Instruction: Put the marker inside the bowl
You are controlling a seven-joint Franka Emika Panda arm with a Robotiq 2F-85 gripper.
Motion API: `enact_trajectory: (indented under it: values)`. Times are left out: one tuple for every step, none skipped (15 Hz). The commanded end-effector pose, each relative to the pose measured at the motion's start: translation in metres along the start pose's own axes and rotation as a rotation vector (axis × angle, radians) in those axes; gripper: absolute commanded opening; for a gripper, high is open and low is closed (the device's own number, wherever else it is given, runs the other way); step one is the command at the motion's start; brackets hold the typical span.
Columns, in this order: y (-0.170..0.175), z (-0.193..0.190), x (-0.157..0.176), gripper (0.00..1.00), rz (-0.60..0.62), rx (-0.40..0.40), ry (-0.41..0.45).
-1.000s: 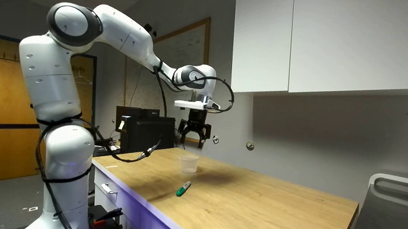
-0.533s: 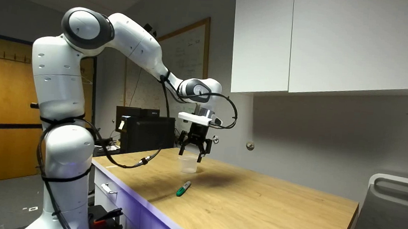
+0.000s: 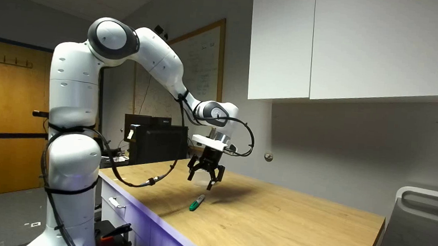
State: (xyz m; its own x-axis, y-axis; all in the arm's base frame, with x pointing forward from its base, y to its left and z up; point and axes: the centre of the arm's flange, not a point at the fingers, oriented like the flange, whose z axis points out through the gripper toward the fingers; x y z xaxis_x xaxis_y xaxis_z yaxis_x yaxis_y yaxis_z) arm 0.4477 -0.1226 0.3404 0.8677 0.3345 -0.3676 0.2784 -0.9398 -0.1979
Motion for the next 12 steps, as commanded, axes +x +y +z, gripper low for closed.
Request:
enact_trajectory:
  values:
    - [0.0,0.016,0.012,1.0,-0.027,0.017,-0.027]
    - [0.0,0.021,0.014,1.0,-0.031,0.023,-0.038]
    - [0.0,0.025,0.016,1.0,-0.032,0.025,-0.047]
    - [-0.001,0.028,0.017,1.0,-0.035,0.027,-0.053]
    - [0.0,0.03,0.018,1.0,-0.034,0.028,-0.058]
    - [0.0,0.031,0.019,1.0,-0.034,0.029,-0.064]
    - [0.001,0.033,0.021,1.0,-0.03,0.026,-0.071]
    - [0.001,0.035,0.022,1.0,-0.028,0.026,-0.078]
    - [0.002,0.036,0.023,1.0,-0.027,0.024,-0.082]
    - [0.002,0.037,0.023,1.0,-0.027,0.025,-0.086]
    - [0.002,0.039,0.024,1.0,-0.026,0.024,-0.092]
    - [0.002,0.04,0.026,1.0,-0.024,0.021,-0.098]
